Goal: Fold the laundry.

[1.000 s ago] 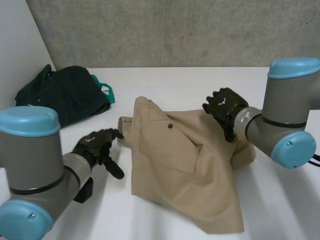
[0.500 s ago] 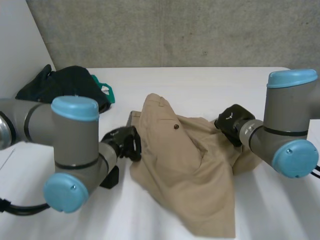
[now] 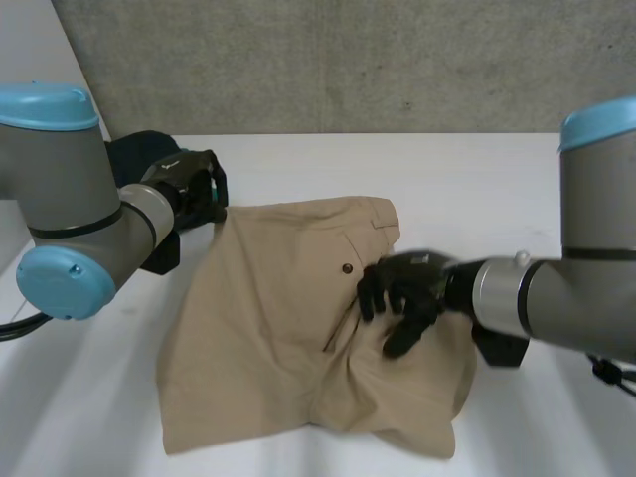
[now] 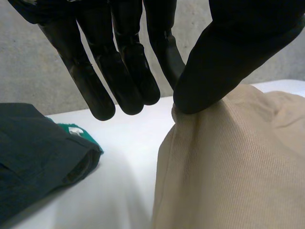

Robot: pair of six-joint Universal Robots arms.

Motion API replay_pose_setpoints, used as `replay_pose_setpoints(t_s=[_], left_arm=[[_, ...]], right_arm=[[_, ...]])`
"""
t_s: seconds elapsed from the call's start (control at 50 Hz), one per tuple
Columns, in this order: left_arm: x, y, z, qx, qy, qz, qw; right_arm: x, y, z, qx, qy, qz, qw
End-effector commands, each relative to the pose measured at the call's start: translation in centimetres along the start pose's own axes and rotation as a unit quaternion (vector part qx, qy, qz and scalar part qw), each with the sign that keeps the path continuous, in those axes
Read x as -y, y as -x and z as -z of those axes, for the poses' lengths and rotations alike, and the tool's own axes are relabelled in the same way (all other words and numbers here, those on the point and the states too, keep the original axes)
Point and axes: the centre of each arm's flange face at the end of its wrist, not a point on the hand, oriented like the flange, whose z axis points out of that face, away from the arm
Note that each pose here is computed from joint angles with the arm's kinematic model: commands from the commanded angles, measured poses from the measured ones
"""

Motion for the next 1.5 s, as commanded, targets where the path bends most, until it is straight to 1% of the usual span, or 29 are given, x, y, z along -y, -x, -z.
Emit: replay_pose_setpoints(t_s=[0.02,0.08,0.18,0.26,0.42,0.48,0.62,0.68,0.7,0.72,0.78,0.8,0.86,0.88,0.9,0.94,0.96,1.0,1.02,1.08,1.1,1.16,1.18,1.24,1.26,1.32,1.34,1.46,1.5], left_arm=[[0.0,-0.5,1.7,-0.005,0.006,-0.016,1.0],[0.3,-0.7,2.4,-0.009,0.003,-0.025,1.0],[1.4,-1.7,4.6,-0.022,-0.013,-0.043,0.999],[1.2,-2.4,5.7,-0.031,-0.012,-0.057,0.998],[-0.1,-3.3,6.0,-0.045,0.003,-0.079,0.996],[-0.3,-3.5,6.0,-0.048,0.005,-0.082,0.995],[-0.6,-3.3,4.9,-0.045,0.006,-0.087,0.995],[0.3,-3.5,3.8,-0.045,-0.019,-0.099,0.994],[0.6,-3.5,3.5,-0.045,-0.029,-0.103,0.993],[1.6,-3.6,2.7,-0.044,-0.055,-0.112,0.991],[4.1,-3.9,1.7,-0.04,-0.117,-0.128,0.984],[6.2,-4.2,1.2,-0.036,-0.169,-0.138,0.975],[9.8,-4.6,1.0,-0.021,-0.254,-0.149,0.955],[12.1,-4.8,1.2,-0.007,-0.31,-0.153,0.938],[13.1,-4.9,1.4,0.001,-0.336,-0.152,0.929],[15.1,-4.9,1.9,0.016,-0.387,-0.148,0.91],[16.3,-5.2,2.6,0.02,-0.42,-0.142,0.896],[17.7,-5.7,3.8,0.019,-0.453,-0.135,0.881],[18.3,-6.0,4.9,0.016,-0.469,-0.132,0.873],[18.0,-6.5,6.2,0.006,-0.465,-0.133,0.875],[17.3,-6.7,6.5,0.001,-0.456,-0.135,0.88],[15.3,-6.7,6.7,-0.005,-0.429,-0.139,0.892],[13.7,-6.6,6.9,-0.008,-0.407,-0.143,0.902],[11.0,-6.6,7.7,-0.017,-0.368,-0.151,0.917],[8.8,-6.8,8.1,-0.026,-0.335,-0.157,0.928],[5.6,-6.9,8.5,-0.037,-0.288,-0.166,0.943],[3.5,-6.9,8.5,-0.042,-0.259,-0.171,0.95],[0.2,-5.5,8.0,-0.032,-0.207,-0.173,0.962],[-1.1,-4.1,6.5,-0.015,-0.179,-0.168,0.969]], right_arm=[[4.1,-2.8,1.7,-0.11,-0.027,0.099,0.989],[5.3,-3.3,1.7,-0.121,-0.04,0.124,0.984],[7.4,-5.6,-1.9,-0.141,-0.088,0.151,0.975],[8.5,-7.1,-4.7,-0.154,-0.124,0.168,0.966],[7.4,-7.4,-10.9,-0.131,-0.145,0.193,0.962],[6.6,-7.6,-12.4,-0.123,-0.146,0.195,0.962],[5.2,-7.5,-14.2,-0.092,-0.143,0.196,0.966],[6.9,-7.8,-13.7,-0.11,-0.181,0.209,0.955],[7.9,-7.9,-13.4,-0.122,-0.201,0.214,0.948],[10.2,-8.3,-12.3,-0.155,-0.245,0.226,0.93],[14.2,-8.5,-9.5,-0.214,-0.316,0.239,0.893],[16.5,-8.4,-7.6,-0.242,-0.358,0.245,0.868],[19.6,-8.0,-4.6,-0.276,-0.419,0.252,0.827],[21.3,-7.6,-2.7,-0.29,-0.456,0.257,0.801],[22.1,-7.3,-1.8,-0.296,-0.473,0.26,0.788],[23.3,-6.7,0.1,-0.303,-0.496,0.264,0.77],[23.4,-6.5,0.5,-0.302,-0.498,0.265,0.769],[23.4,-6.2,1.1,-0.299,-0.493,0.266,0.772],[23.1,-6.0,1.3,-0.297,-0.484,0.265,0.779],[22.4,-5.8,1.5,-0.293,-0.468,0.261,0.792],[21.6,-6.0,1.4,-0.292,-0.451,0.256,0.803],[20.3,-6.0,1.2,-0.289,-0.427,0.251,0.819],[19.2,-5.9,1.0,-0.284,-0.407,0.247,0.832],[16.9,-5.7,0.4,-0.273,-0.367,0.241,0.856],[15.1,-5.5,0.0,-0.262,-0.338,0.237,0.872],[13.0,-5.0,-0.3,-0.244,-0.307,0.233,0.89],[12.0,-4.5,-0.2,-0.233,-0.298,0.235,0.895],[11.2,-2.7,1.6,-0.2,-0.3,0.246,0.9],[11.3,-2.3,2.1,-0.195,-0.306,0.249,0.898]])
